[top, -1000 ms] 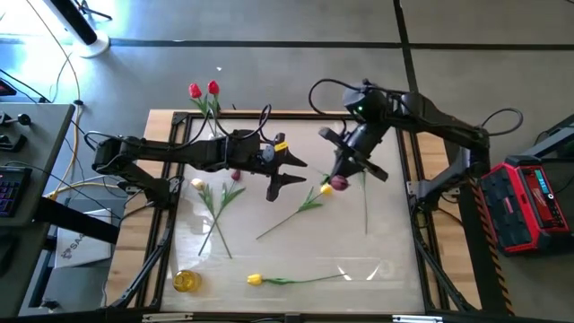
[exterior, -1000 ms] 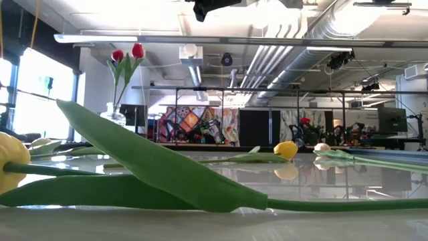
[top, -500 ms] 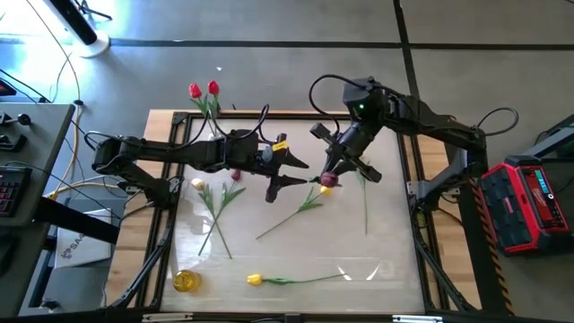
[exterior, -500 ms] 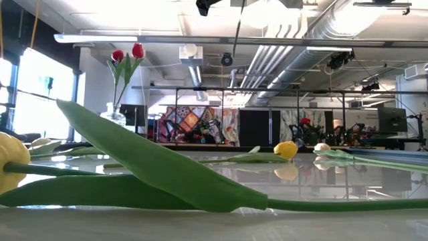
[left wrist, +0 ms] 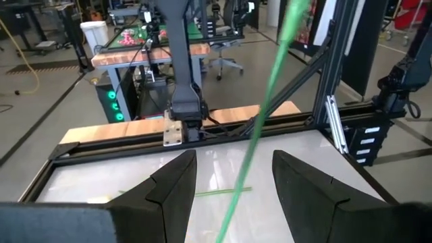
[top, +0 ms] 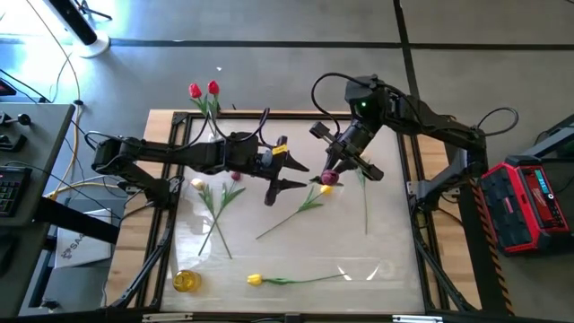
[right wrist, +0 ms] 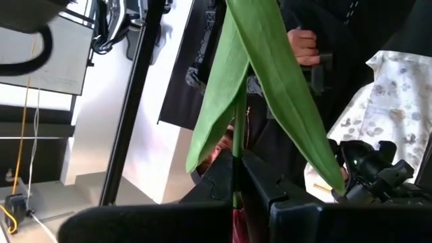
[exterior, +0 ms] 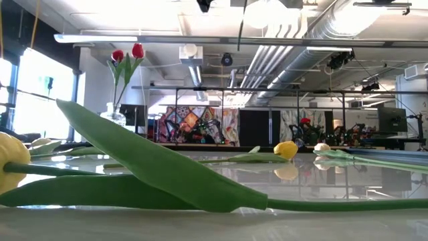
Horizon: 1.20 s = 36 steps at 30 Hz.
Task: Sort flowers into vase by color
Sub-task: Put the right dark red flower into the transparent vase
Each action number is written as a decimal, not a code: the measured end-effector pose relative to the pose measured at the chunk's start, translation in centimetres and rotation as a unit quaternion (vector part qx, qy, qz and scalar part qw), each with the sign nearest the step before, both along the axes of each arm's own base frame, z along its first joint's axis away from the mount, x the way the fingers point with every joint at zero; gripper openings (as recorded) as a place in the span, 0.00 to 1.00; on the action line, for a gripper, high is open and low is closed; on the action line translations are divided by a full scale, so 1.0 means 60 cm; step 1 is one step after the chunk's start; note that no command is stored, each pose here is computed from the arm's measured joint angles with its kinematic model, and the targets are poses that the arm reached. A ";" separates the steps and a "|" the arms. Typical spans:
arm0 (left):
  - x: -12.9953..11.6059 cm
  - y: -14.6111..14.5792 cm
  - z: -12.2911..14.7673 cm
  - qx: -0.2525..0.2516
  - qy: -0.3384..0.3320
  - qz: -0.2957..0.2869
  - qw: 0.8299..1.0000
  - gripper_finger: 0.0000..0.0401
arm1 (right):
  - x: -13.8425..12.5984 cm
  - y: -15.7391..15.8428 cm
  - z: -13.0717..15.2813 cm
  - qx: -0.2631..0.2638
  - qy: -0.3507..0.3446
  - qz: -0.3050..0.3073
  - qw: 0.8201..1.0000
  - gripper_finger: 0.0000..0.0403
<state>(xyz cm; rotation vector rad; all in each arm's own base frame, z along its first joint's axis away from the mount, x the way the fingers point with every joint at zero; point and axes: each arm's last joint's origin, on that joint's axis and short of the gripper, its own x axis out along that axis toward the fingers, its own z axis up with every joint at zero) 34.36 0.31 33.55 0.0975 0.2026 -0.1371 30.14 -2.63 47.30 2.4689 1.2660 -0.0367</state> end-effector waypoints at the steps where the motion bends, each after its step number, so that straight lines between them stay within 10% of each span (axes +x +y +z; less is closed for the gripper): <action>1: 0.000 -0.002 0.000 0.003 0.000 -0.002 1.000 0.46 | 0.000 0.000 0.000 0.000 0.001 0.000 1.000 0.00; 36: 0.002 -0.006 0.010 0.045 -0.038 -0.008 0.998 0.46 | 0.052 -0.037 -0.021 0.005 -0.040 0.007 0.999 0.00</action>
